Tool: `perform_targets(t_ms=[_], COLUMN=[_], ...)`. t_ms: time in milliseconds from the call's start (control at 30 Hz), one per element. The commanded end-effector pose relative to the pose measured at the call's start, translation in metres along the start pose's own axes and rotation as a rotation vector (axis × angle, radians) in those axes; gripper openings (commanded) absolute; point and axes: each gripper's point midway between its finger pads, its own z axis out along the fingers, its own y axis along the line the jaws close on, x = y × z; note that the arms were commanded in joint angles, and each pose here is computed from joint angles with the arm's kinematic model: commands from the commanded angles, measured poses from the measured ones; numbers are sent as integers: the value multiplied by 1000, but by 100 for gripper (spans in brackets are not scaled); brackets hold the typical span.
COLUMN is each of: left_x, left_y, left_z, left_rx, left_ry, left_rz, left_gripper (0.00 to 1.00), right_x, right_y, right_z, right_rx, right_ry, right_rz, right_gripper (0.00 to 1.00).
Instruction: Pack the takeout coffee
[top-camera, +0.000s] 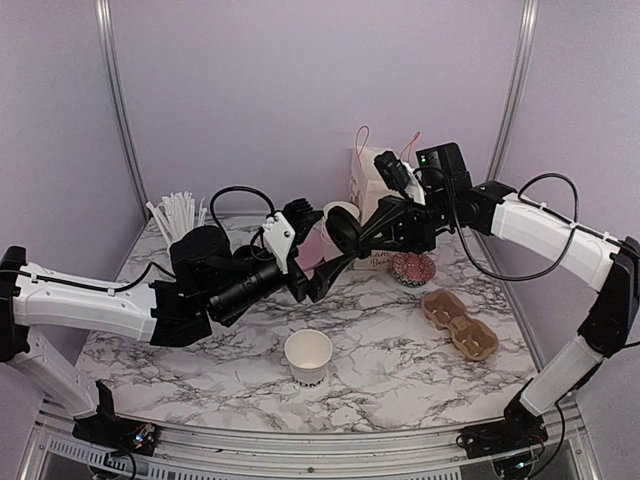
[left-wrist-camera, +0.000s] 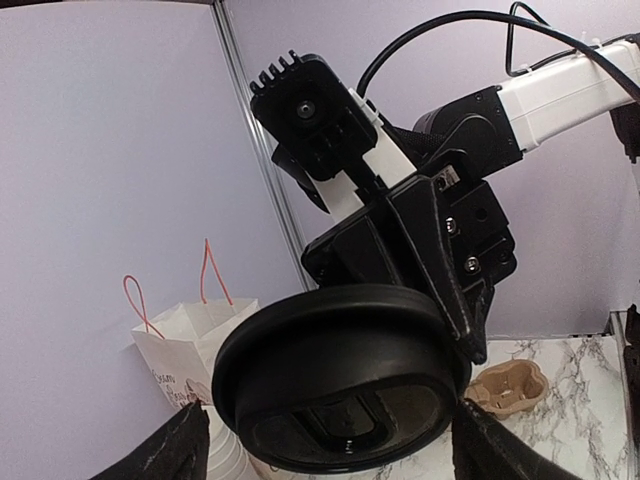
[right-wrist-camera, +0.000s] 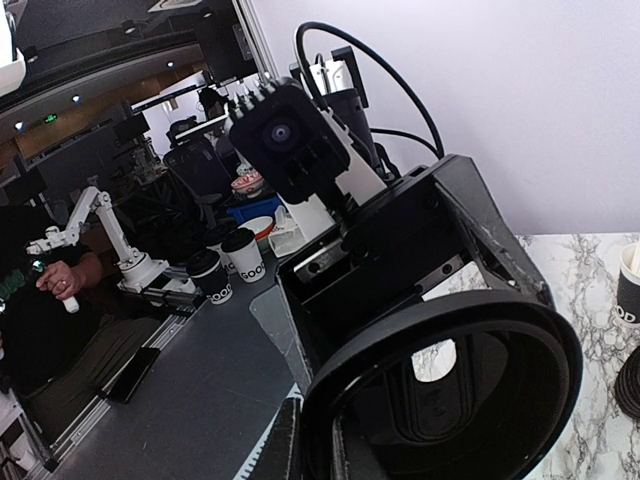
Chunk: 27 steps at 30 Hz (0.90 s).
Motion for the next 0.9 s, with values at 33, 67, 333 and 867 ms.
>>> perform_targets(t_ms=[33,67,333,867], left_x=[-16,-16,-9,-16], left_y=[0,-1,-6,3], left_z=[1,2,8,16], left_rx=[-8,-5,-1,-51], left_ry=[-61,-60,-48,-70], left_rz=[-11,-11,-3,-55], left_gripper=[84,84,88,79], right_x=[-11,-11,-14,-8], right_y=[8,9,9,1], right_z=[-4,-4,-4,-4], right_rx=[4,4,7,32], right_ry=[-7,-7,-7,-2], right_rz=[-46,-46,-50,-32], right_gripper=[7,7,8,19])
